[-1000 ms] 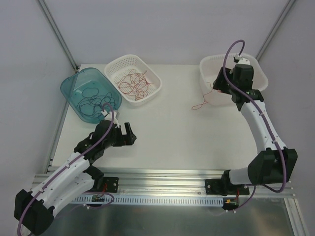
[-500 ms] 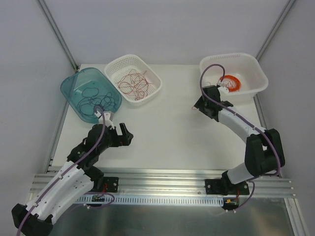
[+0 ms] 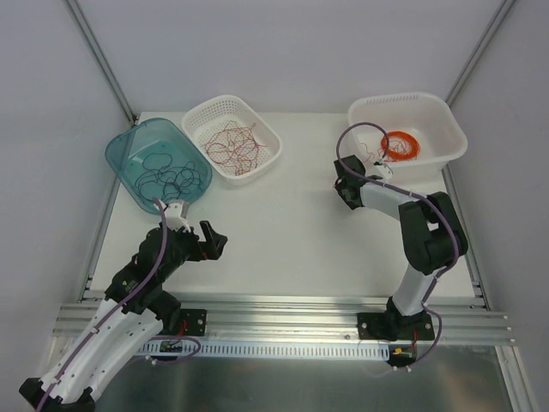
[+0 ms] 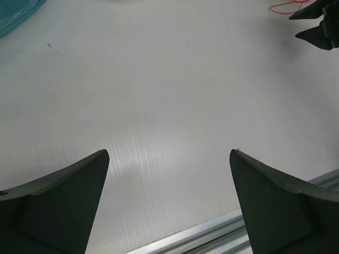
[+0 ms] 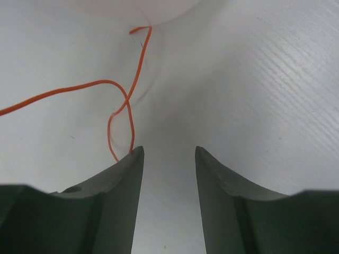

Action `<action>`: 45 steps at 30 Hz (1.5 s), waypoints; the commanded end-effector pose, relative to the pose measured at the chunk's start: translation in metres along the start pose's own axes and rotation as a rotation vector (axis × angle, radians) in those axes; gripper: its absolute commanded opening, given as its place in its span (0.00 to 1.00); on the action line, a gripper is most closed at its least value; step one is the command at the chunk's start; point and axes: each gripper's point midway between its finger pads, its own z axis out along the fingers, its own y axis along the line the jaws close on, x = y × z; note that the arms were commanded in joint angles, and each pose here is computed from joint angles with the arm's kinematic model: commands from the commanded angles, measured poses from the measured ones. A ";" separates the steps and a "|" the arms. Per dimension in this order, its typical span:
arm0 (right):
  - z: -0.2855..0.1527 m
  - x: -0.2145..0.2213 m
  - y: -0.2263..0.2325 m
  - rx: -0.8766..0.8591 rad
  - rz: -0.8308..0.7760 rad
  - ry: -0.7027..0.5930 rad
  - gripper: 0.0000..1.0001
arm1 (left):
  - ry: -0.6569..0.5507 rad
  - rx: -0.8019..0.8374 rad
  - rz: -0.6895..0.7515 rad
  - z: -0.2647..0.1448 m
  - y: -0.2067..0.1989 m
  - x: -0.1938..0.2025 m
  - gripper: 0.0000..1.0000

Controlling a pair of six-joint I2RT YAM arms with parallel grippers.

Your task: Untangle the cables

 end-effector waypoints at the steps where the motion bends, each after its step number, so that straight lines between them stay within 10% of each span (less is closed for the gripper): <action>1: 0.002 -0.015 0.026 -0.051 0.120 -0.074 0.46 | -0.005 -0.011 0.023 0.001 0.004 0.003 0.99; 32: 0.001 -0.007 0.049 -0.055 0.139 -0.128 0.43 | 0.054 -0.017 0.049 0.006 0.004 0.010 0.99; 45: -0.006 -0.022 0.033 -0.029 0.120 -0.132 0.10 | 0.045 -0.007 0.048 0.005 0.002 0.008 0.99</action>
